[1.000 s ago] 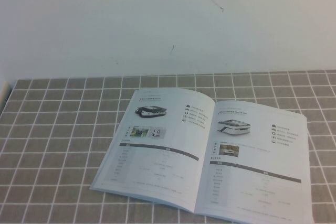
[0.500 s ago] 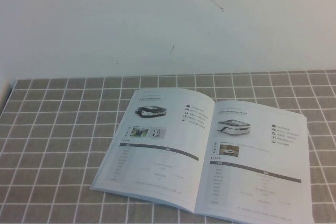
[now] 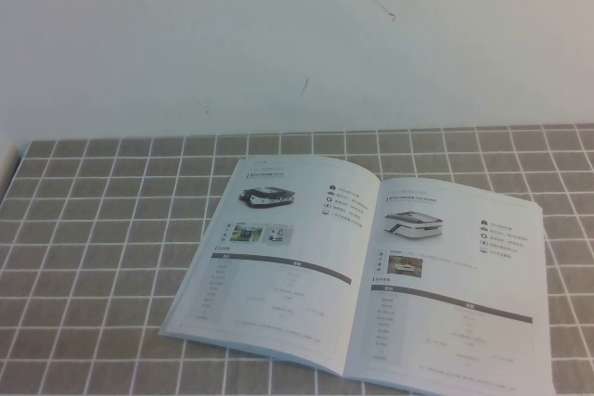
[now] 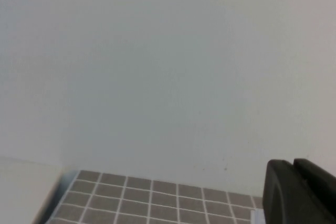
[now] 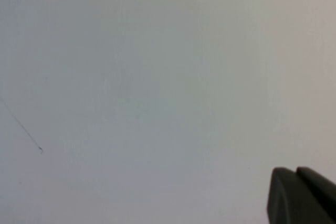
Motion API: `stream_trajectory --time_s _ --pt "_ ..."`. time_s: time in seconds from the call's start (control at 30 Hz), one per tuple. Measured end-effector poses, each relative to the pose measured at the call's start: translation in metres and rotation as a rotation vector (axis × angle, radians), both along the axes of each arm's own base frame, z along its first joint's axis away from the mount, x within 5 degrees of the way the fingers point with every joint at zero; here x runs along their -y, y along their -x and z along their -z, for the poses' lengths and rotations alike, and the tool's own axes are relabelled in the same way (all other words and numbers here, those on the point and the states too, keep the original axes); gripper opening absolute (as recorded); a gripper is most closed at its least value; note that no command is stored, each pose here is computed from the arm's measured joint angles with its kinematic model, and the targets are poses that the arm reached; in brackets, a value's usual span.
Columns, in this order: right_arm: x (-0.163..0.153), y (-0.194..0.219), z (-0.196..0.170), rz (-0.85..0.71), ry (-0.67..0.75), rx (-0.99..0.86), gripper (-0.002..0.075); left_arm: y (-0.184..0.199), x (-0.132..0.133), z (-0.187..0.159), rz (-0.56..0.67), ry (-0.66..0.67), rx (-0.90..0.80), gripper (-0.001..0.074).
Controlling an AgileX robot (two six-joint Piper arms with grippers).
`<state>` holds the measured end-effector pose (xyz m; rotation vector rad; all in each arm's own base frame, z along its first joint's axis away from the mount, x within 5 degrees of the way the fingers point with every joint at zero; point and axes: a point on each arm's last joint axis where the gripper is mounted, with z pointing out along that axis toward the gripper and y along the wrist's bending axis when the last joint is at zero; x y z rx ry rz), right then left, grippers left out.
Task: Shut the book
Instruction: 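Close the open booklet and leave it lying on the table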
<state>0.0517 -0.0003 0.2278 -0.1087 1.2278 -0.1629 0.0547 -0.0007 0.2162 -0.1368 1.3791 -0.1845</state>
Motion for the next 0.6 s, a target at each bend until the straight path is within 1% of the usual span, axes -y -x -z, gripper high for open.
stream_trajectory --time_s 0.07,0.17,0.27,0.4,0.47,0.6 --pt "0.000 0.001 -0.002 0.000 0.000 0.019 -0.0003 0.000 0.000 0.000 0.017 0.100 -0.003 -0.0004" --pt "0.000 0.000 -0.001 0.000 0.000 0.002 -0.0003 0.000 0.000 -0.002 0.028 0.148 0.017 -0.0004" --pt "0.000 0.002 -0.013 -0.002 -0.004 -0.015 -0.0003 0.001 0.000 -0.003 0.031 0.158 0.033 -0.0004" --pt "0.000 0.015 -0.054 -0.003 -0.007 0.082 -0.0003 0.002 0.000 -0.009 0.025 0.147 -0.036 -0.0004" --pt "0.000 0.017 -0.073 -0.004 -0.007 0.075 -0.0003 0.005 0.000 -0.026 0.017 0.121 -0.048 -0.0004" --pt "0.000 0.010 -0.104 -0.009 -0.024 -0.031 -0.0003 0.006 -0.001 -0.061 -0.001 0.080 -0.077 -0.0004"
